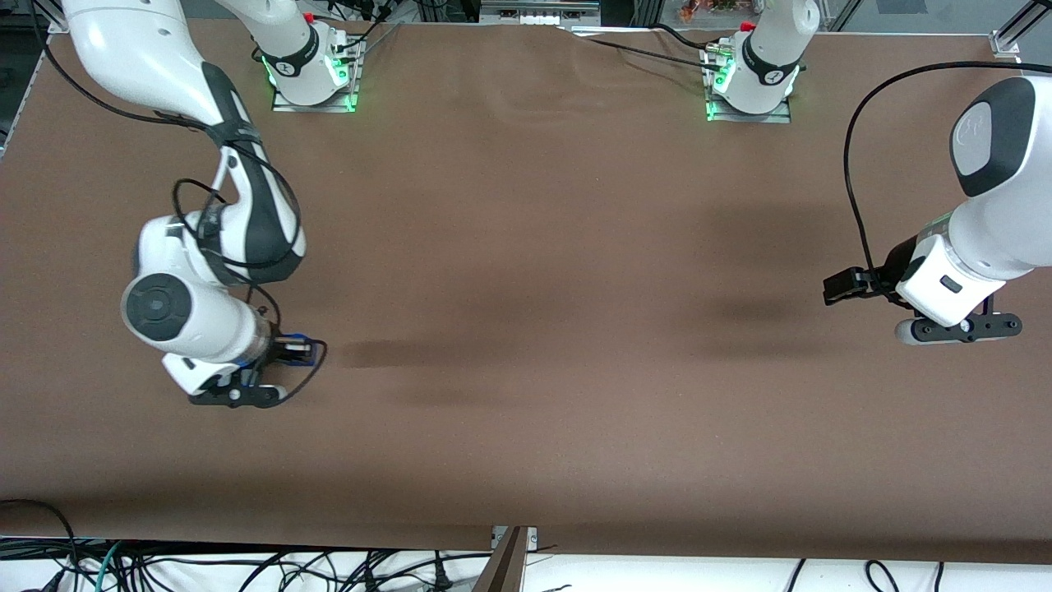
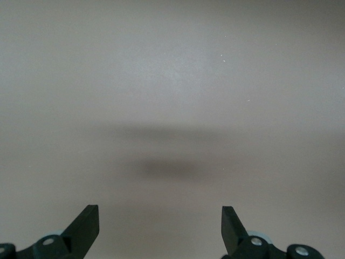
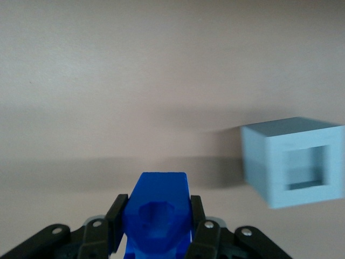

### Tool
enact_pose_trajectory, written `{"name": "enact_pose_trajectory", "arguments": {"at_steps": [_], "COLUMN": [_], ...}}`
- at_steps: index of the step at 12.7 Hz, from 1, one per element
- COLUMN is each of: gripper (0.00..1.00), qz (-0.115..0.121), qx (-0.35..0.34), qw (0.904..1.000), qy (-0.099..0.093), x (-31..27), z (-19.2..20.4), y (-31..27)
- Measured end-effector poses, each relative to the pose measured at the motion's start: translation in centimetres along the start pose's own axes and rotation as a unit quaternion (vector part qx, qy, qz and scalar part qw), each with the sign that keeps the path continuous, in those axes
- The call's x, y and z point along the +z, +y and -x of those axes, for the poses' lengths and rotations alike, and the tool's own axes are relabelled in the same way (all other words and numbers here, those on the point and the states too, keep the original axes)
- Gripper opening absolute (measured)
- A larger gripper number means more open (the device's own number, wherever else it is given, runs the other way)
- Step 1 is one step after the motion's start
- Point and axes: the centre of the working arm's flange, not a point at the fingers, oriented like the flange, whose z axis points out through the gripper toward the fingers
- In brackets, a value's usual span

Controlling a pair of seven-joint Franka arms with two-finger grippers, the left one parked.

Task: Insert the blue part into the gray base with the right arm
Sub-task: 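Carry the blue part with the right gripper over the gray base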

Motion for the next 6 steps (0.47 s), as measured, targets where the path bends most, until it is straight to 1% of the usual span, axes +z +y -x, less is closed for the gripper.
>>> {"name": "enact_pose_trajectory", "arguments": {"at_steps": [3,6], "gripper": [0.50,0.50], "qz": [0.016,0.016], "qx": [-0.049,-0.077], "qw": [0.9987,0.9969], "qy": [-0.001,-0.006], "x": [-0.2,0.1], "z": [-0.5,-0.5], "y": [6.0,10.7]}}
